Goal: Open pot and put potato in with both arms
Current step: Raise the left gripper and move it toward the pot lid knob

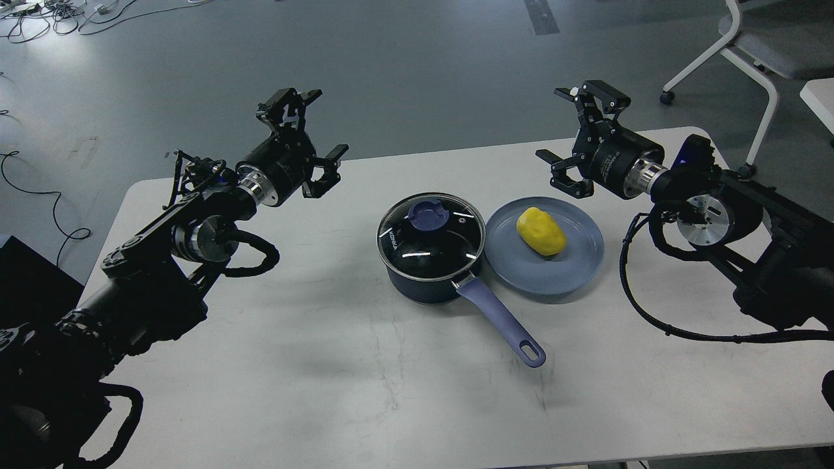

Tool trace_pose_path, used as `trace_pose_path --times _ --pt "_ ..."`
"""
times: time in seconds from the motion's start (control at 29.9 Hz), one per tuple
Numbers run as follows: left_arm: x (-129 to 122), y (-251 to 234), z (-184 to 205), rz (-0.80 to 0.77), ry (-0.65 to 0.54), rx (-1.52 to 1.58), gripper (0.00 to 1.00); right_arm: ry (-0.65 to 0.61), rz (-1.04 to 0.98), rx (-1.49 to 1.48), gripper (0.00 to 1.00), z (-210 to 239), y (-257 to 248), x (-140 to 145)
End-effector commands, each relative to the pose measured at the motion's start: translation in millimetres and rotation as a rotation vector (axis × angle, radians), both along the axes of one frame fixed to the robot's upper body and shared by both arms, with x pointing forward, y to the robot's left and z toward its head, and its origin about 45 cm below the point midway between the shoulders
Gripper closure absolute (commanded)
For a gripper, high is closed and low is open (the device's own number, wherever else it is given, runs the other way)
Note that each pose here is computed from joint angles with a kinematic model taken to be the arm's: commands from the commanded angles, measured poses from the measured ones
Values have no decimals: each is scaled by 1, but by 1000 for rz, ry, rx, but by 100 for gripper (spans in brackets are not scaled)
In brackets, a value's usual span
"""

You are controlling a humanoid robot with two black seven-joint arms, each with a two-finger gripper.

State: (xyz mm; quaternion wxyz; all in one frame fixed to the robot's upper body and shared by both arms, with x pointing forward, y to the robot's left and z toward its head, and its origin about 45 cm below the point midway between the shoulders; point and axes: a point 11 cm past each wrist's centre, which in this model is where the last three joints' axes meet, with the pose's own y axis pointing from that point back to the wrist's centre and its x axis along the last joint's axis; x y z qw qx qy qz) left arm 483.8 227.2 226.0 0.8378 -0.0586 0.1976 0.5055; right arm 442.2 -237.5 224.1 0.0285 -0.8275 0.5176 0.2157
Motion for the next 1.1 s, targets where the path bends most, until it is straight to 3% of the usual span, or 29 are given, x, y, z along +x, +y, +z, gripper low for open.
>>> trace_pose_path --times 0.0,0.43,0.64,1.07 --pt "0 1 -1 -1 2 4 2 -19 12 0 0 9 6 4" --pt "-4 4 -9 -9 15 9 2 -36 9 -63 0 18 9 21" --pt "-14 0 -30 -4 56 -1 2 -14 -22 -103 0 12 0 31" --pt "-8 18 -18 48 9 -8 2 -14 -7 -88 0 10 8 30"
